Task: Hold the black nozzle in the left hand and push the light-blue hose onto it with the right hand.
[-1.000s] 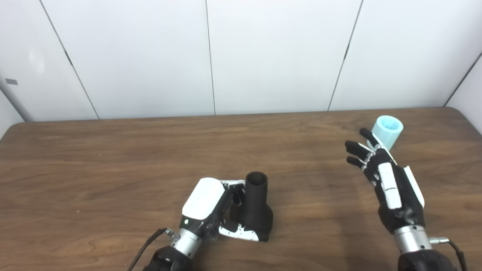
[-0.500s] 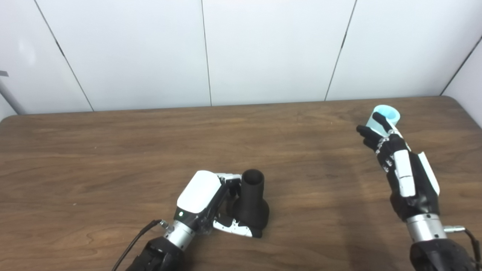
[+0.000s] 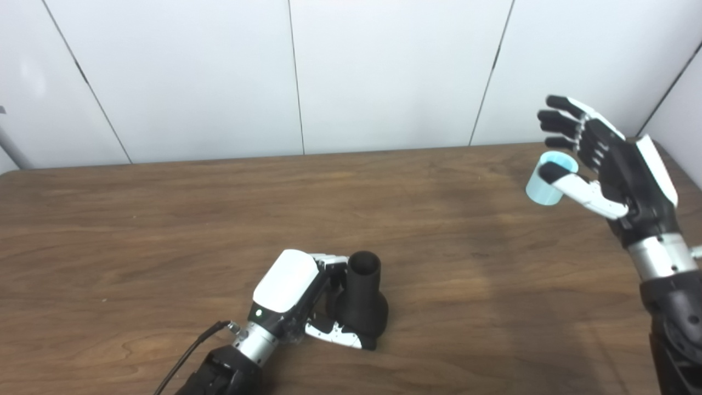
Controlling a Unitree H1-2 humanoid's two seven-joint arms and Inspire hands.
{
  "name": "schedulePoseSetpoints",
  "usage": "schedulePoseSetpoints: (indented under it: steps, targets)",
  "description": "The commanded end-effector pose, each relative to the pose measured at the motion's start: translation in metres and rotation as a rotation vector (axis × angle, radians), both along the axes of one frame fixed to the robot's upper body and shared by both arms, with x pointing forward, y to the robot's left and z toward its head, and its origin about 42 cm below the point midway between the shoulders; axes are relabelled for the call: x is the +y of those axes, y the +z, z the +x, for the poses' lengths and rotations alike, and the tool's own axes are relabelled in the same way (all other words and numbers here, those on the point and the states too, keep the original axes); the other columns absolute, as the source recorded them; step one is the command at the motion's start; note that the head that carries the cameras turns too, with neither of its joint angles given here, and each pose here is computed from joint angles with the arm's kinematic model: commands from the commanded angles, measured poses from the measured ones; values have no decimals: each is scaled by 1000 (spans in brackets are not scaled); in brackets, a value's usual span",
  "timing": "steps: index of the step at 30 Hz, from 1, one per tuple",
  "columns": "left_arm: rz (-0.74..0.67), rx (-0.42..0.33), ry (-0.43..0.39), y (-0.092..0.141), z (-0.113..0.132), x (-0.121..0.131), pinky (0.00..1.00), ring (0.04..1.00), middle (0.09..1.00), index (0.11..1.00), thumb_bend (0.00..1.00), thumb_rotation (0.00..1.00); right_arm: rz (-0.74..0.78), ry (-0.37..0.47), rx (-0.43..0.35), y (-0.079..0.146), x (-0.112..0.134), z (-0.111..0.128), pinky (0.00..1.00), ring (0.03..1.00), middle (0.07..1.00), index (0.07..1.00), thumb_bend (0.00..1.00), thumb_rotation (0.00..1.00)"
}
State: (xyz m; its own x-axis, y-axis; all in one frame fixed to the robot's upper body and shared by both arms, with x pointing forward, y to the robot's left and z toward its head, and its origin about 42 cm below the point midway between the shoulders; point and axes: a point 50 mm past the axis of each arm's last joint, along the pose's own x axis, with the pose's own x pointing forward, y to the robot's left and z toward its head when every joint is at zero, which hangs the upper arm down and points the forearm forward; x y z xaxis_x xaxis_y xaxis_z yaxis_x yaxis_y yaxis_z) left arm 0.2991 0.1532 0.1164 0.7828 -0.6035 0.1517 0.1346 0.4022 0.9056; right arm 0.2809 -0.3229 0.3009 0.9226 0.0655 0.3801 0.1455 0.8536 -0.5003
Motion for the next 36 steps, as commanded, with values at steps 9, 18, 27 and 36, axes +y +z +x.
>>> schedulePoseSetpoints:
  steps: [9,18,27,36]
  targets:
    - [243,217,41,-67,-24,44,386,488,463,482,479,0,-547,-139,102,59,-9,57,819,904,899,858,803,314]
    - [248,220,37,-67,-26,47,387,500,506,480,477,0,-837,-221,228,43,-31,109,941,961,893,848,890,180]
    - [251,221,40,-68,-26,50,361,458,455,497,478,0,-974,-316,379,38,-56,133,995,1000,924,870,962,213]
    - [255,234,42,-68,-25,52,375,477,475,492,479,0,-1011,-369,433,20,-79,150,980,997,921,884,966,215]
